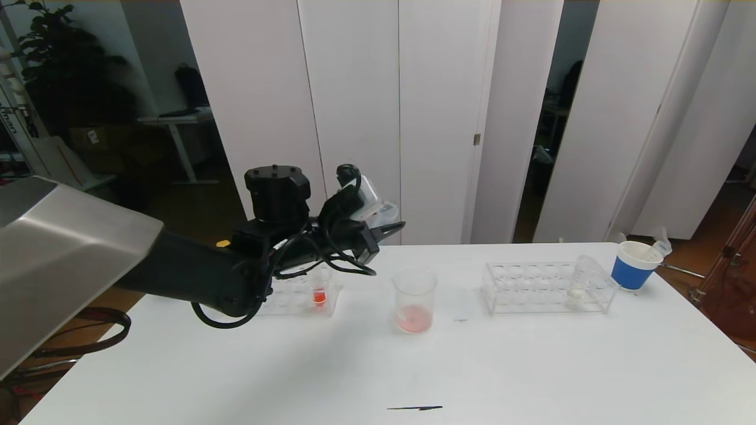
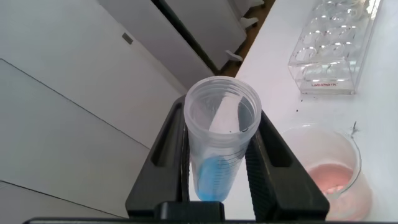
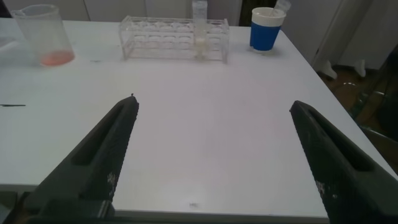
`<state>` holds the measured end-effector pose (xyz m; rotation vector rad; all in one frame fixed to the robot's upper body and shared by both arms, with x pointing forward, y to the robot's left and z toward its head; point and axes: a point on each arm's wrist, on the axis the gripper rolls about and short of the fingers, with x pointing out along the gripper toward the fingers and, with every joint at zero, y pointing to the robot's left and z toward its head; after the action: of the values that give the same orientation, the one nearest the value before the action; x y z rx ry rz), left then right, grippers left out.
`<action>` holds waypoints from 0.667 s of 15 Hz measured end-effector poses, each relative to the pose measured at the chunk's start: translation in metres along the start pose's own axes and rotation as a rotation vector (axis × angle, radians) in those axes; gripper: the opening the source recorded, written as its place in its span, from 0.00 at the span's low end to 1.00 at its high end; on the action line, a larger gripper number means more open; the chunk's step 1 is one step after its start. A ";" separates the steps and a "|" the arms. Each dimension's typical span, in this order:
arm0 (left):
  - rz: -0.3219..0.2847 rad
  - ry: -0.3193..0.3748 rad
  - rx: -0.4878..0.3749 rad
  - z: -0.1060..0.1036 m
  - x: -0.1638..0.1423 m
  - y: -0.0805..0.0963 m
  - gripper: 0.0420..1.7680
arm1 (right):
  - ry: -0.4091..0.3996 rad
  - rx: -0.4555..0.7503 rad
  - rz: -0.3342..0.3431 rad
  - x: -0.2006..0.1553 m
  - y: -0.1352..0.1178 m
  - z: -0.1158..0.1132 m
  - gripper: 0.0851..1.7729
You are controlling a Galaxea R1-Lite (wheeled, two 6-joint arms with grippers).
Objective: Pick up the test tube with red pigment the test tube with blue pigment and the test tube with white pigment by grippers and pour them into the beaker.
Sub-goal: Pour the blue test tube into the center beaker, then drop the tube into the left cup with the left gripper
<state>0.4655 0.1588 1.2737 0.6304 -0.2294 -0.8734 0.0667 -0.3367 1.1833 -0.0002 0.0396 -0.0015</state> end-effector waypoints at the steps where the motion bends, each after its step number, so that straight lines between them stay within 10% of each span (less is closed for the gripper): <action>1: -0.005 -0.001 0.036 -0.002 0.003 -0.002 0.32 | 0.000 0.000 0.000 0.000 0.000 0.000 0.98; 10: 0.059 -0.071 0.340 -0.020 0.032 -0.012 0.32 | 0.000 0.000 0.000 0.000 0.000 0.000 0.98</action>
<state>0.4866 0.1369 1.2487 0.9047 -0.4646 -0.8070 0.0667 -0.3367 1.1833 -0.0002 0.0396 -0.0015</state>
